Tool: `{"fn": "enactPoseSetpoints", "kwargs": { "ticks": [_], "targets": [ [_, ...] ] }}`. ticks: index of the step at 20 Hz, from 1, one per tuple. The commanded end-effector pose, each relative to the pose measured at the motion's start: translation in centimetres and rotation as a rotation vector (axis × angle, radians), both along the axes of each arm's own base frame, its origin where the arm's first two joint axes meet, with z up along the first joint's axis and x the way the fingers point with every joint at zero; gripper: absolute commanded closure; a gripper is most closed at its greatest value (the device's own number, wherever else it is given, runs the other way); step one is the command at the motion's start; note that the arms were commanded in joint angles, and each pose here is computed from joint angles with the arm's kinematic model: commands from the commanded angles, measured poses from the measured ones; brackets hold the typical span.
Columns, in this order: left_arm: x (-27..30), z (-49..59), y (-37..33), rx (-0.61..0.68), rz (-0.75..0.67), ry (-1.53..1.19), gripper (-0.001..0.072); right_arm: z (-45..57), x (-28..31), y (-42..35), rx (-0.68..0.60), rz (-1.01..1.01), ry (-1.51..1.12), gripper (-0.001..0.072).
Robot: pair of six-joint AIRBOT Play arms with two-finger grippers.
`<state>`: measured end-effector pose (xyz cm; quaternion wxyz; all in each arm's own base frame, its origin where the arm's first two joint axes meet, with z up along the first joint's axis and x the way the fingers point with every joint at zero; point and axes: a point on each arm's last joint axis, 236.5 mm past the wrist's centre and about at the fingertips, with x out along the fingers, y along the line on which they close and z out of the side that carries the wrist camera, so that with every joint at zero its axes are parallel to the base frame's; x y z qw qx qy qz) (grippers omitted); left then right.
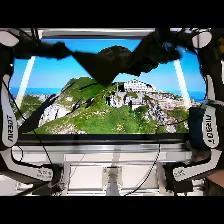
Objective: Fold the clothes and pants, and hang the long-sleeved shirts on hangers.
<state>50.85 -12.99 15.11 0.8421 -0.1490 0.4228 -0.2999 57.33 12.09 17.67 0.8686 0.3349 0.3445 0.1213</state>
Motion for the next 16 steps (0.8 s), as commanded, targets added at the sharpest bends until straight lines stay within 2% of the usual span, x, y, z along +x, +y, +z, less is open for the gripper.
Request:
{"fn": "enactPoseSetpoints", "kwargs": {
  "ticks": [1, 4, 9, 13, 16],
  "targets": [
    [-4.3, -6.0, 2.0, 0.128, 0.010, 0.194, 0.0697, -8.3, -5.9, -0.4, -0.116, -0.014, 0.333, 0.0709],
    [-8.6, -8.9, 0.5, 0.137, -0.032, 0.289, 0.0697, -13.6, -9.9, 0.1, -0.183, -0.022, 0.496, 0.0708],
    [-15.9, -15.4, 0.6, 0.322, -0.095, 0.399, 0.0697, -21.7, -18.1, 0.3, -0.335, 0.026, 0.721, 0.0708],
    [-21.9, -18.9, -0.3, 0.345, -0.135, 0.465, 0.0696, -26.4, -25.2, -0.8, -0.406, 0.068, 0.890, 0.0707],
    [-25.6, -20.2, -1.6, 0.332, -0.168, 0.514, 0.0696, -27.8, -27.7, -1.9, -0.441, 0.074, 0.947, 0.0707]
  ]
}}
